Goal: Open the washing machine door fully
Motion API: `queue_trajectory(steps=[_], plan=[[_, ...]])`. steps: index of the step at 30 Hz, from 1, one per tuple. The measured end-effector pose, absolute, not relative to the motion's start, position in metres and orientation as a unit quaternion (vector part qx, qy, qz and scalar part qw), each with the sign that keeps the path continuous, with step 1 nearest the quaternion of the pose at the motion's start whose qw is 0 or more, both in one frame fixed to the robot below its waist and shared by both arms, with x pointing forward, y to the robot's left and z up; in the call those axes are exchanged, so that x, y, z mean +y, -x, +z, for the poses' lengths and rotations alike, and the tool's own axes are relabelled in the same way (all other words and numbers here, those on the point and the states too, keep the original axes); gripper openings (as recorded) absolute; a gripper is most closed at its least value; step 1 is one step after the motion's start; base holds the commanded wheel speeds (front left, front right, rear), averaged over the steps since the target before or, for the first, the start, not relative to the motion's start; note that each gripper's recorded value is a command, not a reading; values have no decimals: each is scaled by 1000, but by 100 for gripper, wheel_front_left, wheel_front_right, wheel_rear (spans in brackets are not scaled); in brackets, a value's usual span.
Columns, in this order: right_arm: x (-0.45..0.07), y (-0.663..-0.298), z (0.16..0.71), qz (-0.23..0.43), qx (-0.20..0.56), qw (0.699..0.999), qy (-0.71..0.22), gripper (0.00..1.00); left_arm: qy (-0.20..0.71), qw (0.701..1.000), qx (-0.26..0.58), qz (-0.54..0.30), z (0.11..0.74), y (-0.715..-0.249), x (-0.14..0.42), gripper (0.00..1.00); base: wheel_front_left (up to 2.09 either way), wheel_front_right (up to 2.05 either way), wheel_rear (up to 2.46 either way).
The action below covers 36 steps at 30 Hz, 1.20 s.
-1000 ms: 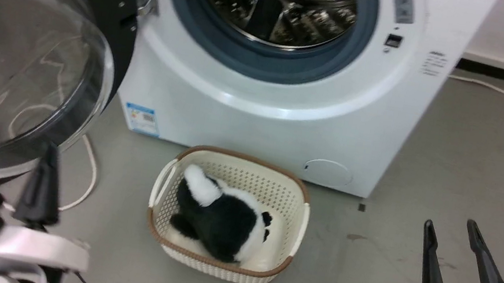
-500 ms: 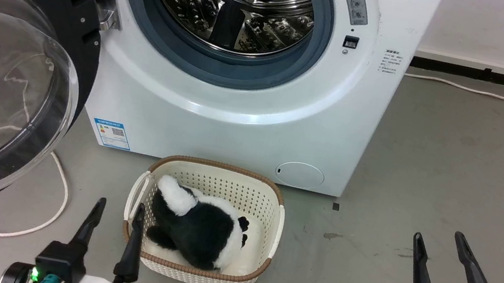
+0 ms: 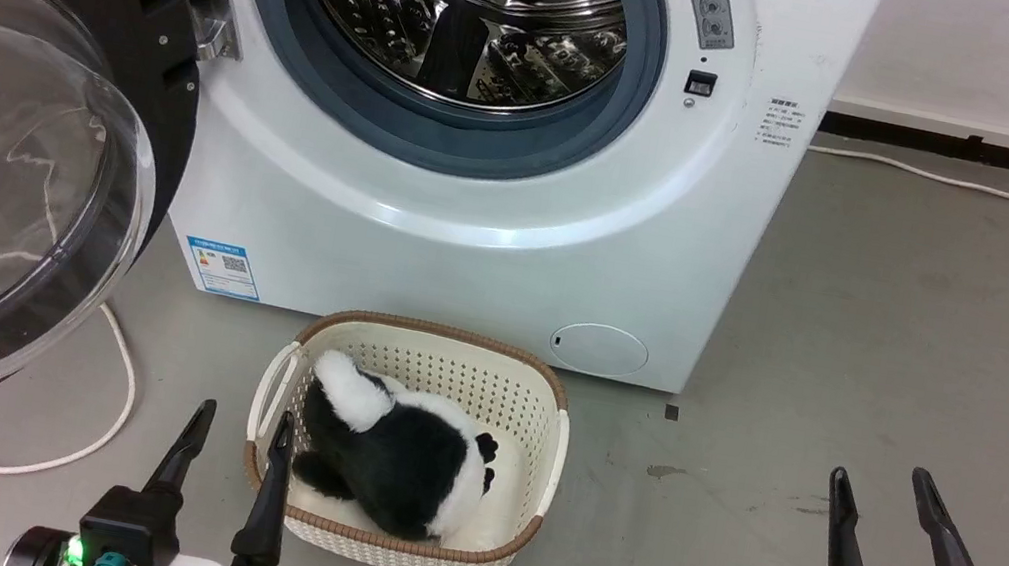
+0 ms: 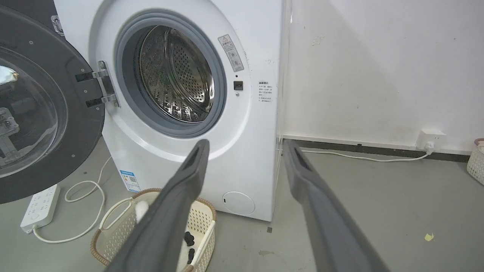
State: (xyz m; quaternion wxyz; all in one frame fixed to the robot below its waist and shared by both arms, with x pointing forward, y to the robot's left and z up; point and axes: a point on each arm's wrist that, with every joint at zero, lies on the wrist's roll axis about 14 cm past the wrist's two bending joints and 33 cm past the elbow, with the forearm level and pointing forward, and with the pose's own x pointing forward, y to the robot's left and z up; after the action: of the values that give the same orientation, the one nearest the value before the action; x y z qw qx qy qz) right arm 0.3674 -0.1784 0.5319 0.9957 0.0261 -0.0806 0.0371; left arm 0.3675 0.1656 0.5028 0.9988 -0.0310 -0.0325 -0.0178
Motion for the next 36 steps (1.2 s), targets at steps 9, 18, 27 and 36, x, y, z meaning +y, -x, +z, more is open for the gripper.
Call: queue_trajectory(steps=[9, 18, 27, 36], plan=[[-174, -368, 530, 43, -78, 996, -27, 0, 33, 999, -32, -16, 502, -368, 166, 0, 0, 0, 0], [-173, -368, 530, 45, -74, 996, -26, 0, 34, 999, -29, -15, 502, -368, 166, 0, 0, 0, 0], [-172, -368, 529, 46, -68, 996, -24, 0, 30, 999, -27, -15, 504, -368, 166, 0, 0, 0, 0], [-172, -368, 527, 48, -60, 997, -20, 0, 27, 999, -24, -15, 505, -368, 167, 0, 0, 0, 0]])
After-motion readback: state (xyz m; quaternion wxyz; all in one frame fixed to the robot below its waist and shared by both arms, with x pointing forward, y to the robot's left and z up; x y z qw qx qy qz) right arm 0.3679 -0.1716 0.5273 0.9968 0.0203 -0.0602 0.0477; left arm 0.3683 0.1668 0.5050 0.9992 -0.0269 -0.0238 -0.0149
